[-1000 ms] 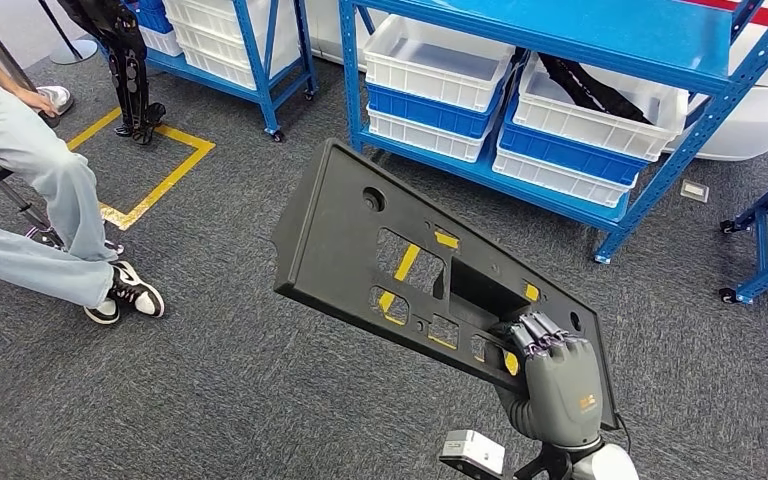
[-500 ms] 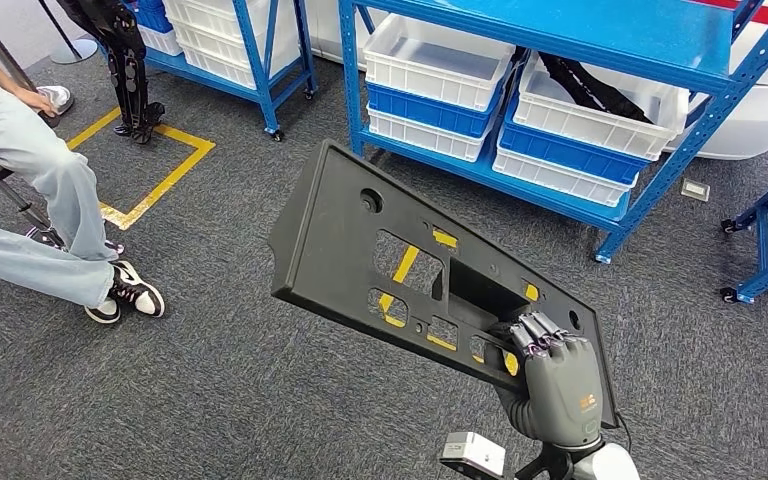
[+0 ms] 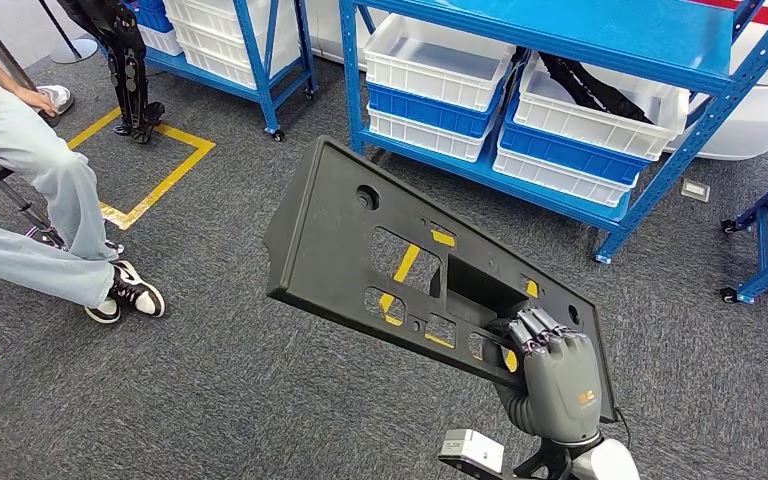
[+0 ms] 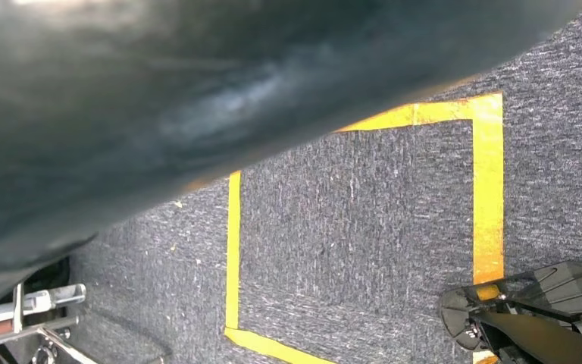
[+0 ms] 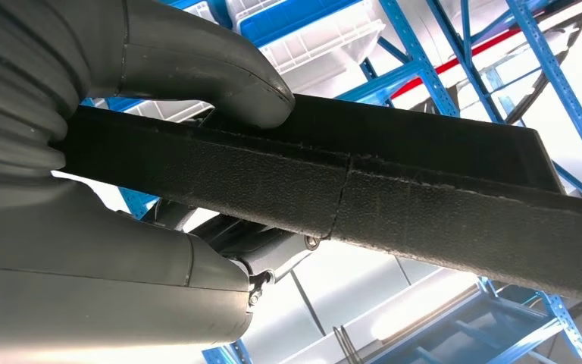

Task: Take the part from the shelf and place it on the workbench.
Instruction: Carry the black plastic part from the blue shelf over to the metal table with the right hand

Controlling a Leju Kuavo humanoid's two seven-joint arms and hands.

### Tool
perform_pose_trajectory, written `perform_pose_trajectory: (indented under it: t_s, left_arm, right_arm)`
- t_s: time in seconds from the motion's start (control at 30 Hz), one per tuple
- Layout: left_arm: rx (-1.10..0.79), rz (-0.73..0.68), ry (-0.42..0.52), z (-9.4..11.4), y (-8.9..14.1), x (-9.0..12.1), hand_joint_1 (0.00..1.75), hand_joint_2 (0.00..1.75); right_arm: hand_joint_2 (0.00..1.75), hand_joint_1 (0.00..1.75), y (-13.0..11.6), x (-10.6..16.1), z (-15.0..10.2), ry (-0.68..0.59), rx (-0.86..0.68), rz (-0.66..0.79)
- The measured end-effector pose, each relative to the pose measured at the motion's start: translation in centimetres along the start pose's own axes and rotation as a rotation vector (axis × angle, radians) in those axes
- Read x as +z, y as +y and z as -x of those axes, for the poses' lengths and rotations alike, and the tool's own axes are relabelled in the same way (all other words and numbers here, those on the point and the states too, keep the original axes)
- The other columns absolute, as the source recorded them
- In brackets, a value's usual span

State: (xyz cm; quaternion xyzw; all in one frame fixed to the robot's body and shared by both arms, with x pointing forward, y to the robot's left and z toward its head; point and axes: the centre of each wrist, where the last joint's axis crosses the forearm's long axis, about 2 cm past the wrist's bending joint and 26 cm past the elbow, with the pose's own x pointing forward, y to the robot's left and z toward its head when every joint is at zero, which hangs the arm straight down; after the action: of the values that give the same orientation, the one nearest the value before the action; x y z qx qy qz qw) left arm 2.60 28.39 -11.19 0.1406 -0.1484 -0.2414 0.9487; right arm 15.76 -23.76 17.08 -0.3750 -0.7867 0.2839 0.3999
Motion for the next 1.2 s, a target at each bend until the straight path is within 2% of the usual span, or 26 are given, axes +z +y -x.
perform_pose_trajectory:
  t_s: [1.2]
  left_arm:
    - [0.006,-0.001,0.004,0.02,0.02,0.0,0.0,0.0]
  right_arm:
    - [1.75,1.75,0.03,0.02,-0.06,-0.004,-0.005,-0.001]
